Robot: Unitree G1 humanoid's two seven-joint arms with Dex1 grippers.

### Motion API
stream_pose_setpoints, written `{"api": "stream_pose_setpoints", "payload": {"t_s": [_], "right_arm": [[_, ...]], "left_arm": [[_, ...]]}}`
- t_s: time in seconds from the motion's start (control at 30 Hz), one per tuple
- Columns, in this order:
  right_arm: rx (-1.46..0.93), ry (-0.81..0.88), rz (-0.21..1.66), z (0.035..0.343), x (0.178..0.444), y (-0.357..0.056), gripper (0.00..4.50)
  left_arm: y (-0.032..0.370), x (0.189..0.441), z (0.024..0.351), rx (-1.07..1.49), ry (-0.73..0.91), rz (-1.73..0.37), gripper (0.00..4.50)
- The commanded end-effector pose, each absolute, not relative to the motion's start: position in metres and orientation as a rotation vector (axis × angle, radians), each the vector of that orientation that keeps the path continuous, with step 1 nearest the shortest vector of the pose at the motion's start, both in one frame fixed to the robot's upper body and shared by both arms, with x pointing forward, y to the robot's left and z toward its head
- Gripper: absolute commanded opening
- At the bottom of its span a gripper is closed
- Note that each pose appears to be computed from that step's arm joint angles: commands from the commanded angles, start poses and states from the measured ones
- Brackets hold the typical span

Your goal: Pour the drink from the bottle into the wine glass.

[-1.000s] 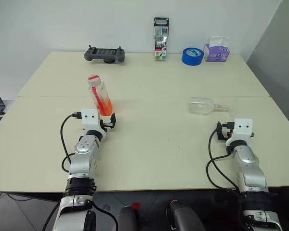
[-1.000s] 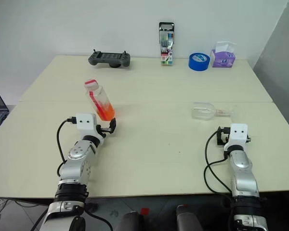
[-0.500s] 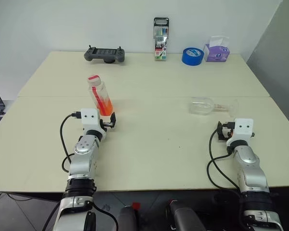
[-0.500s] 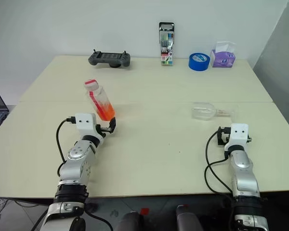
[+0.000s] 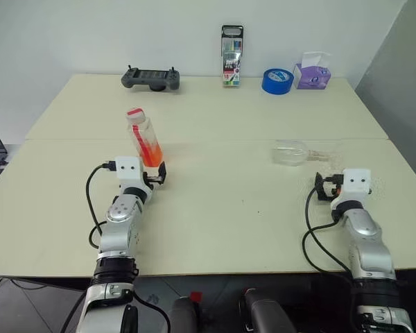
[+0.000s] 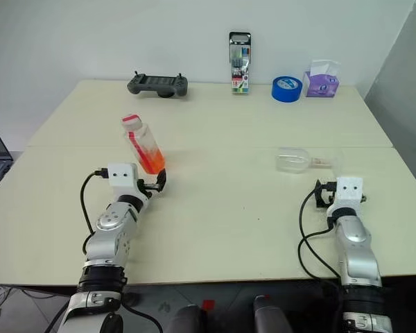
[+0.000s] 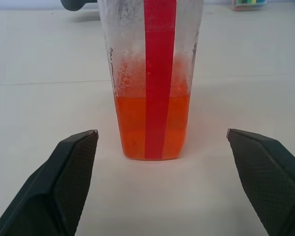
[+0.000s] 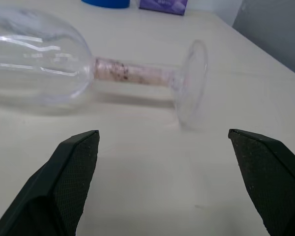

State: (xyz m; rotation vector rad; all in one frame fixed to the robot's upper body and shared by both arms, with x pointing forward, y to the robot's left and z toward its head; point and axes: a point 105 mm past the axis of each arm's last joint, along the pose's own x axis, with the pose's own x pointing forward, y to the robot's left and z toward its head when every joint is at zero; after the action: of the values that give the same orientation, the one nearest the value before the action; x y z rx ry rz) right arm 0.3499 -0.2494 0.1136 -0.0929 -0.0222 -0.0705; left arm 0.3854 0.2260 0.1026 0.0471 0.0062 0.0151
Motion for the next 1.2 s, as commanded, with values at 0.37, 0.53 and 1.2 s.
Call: {"api": "stream_pose_setpoints", "payload": {"t_s": [0.37,0.53,1.2], "right_arm": [[0.194,0.018,0.921,0.215,0.268,-0.137,4.5],[0.181,-0.009,0.893,0.222,0.279,-0.131,4.5],[0.173,-0.051,0.874,0.225,0.28,-0.122,4.5]], "left_arm": [[0.222,0.394,0.131,0.054,-0.074,-0.003,4.49],[0.22,0.398,0.134,0.053,-0.083,-0.013,4.49],[0.215,0.417,0.182,0.06,-0.205,-0.044,4.49]]}}
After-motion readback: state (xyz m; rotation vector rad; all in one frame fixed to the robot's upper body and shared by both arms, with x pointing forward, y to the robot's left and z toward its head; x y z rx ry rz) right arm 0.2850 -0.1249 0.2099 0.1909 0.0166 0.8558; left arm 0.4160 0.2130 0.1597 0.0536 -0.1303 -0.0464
